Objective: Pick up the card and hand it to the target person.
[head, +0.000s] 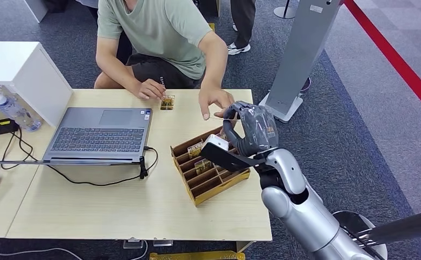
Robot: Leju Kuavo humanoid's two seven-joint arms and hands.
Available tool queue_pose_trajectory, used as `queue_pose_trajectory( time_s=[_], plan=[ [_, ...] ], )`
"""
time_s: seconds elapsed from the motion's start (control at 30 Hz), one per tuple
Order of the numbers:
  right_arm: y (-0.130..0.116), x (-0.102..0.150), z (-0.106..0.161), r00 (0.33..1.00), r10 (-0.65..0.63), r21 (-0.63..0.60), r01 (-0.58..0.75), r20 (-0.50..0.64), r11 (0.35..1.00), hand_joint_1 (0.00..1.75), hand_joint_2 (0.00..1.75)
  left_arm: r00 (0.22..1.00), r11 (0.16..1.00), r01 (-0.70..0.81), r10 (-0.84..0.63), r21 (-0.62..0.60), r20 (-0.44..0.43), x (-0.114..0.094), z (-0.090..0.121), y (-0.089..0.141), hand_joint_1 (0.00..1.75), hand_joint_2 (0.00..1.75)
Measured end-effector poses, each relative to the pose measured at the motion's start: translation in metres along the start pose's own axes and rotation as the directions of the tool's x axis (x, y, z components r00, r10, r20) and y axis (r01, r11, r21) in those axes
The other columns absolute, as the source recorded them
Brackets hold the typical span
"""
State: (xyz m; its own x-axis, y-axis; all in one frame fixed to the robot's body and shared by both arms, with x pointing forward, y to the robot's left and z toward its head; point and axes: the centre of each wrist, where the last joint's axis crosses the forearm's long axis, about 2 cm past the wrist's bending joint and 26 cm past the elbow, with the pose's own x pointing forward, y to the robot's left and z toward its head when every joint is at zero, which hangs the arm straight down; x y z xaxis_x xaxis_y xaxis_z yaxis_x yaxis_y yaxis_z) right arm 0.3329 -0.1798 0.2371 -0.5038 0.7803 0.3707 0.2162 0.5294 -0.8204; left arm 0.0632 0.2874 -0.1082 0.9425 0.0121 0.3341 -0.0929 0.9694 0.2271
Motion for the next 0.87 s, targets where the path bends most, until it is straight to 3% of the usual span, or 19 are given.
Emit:
queue_pose_trajectory(
  time_s=[0.53,0.67,0.87],
  plan=[
    [0.025,-0.002,-0.024,1.000,0.004,0.044,-0.003,-0.021,0.999,1.36,1.75,1.000,1.000,-0.012,0.012,0.003,-0.016,0.000,0.001,-0.002,0.00,1.75],
    [0.029,-0.002,-0.023,1.000,0.003,0.054,-0.002,-0.022,0.999,0.00,1.75,1.000,1.000,-0.012,0.012,0.003,-0.014,0.000,0.001,-0.002,0.00,1.75],
    [0.034,0.000,-0.022,1.000,0.002,0.069,-0.001,-0.023,0.998,0.00,1.75,1.000,1.000,-0.009,0.009,0.000,-0.013,0.000,0.001,-0.002,0.00,1.75]
  ],
)
